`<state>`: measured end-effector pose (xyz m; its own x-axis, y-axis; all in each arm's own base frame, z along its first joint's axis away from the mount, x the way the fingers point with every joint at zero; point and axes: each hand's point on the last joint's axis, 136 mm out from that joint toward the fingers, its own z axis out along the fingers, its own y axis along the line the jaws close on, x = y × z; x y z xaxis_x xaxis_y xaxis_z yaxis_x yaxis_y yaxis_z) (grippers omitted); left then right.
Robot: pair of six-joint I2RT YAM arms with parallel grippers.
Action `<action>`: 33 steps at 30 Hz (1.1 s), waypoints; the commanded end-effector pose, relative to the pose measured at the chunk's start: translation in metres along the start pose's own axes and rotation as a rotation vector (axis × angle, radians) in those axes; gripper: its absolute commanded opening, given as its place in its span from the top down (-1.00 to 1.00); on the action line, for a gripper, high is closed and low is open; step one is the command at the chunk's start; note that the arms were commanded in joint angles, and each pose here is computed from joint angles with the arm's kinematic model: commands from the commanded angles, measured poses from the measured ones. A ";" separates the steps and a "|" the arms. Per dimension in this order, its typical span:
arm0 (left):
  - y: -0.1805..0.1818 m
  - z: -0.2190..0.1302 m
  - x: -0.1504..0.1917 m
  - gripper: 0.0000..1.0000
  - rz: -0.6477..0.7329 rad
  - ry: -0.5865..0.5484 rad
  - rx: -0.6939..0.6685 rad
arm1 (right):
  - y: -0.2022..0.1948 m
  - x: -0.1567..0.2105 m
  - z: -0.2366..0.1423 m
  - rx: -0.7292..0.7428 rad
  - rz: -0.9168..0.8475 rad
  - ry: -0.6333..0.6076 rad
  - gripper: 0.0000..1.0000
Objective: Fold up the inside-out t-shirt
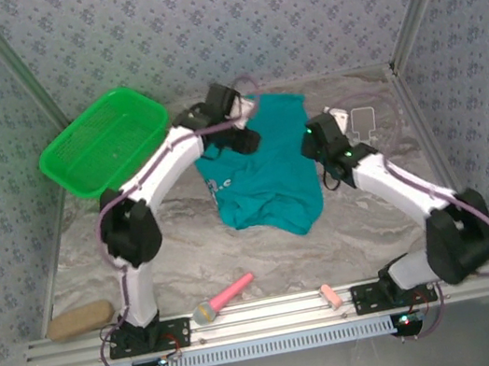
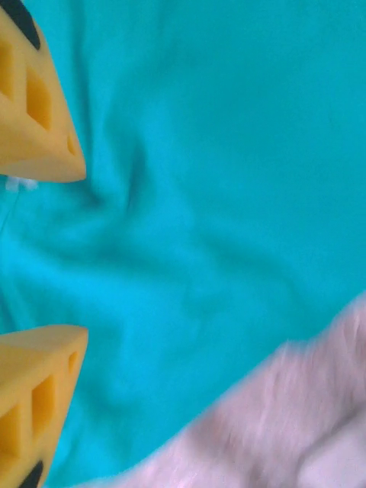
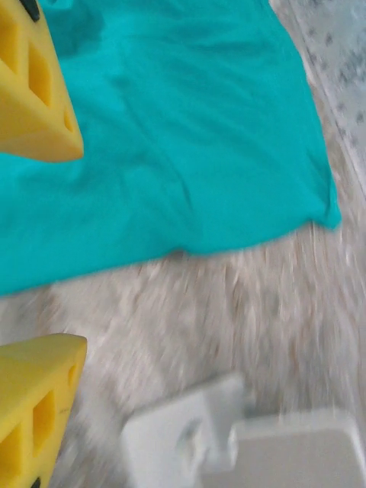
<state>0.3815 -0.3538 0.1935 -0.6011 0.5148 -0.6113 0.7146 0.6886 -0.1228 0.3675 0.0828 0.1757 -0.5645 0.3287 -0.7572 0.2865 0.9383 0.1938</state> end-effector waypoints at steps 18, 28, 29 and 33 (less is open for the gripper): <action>-0.155 0.125 0.129 -0.13 0.579 0.149 0.059 | -0.118 0.066 -0.067 -0.015 0.216 0.038 -0.88; -0.135 0.112 0.096 1.00 0.313 0.064 0.099 | -0.102 0.071 -0.060 -0.117 0.246 0.098 -0.87; -0.131 0.102 0.081 1.00 0.251 0.030 0.123 | -0.098 0.073 -0.059 -0.135 0.246 0.116 -0.87; -0.113 0.066 0.026 1.00 -0.008 -0.120 0.225 | -0.080 0.086 -0.047 -0.221 0.203 0.202 -0.77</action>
<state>0.2825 -0.4453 0.0578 -0.4727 0.6739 -0.5678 0.8559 0.5046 -0.1136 0.2546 0.0219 0.1295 -0.6045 0.5373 -0.5881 0.3309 0.8410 0.4281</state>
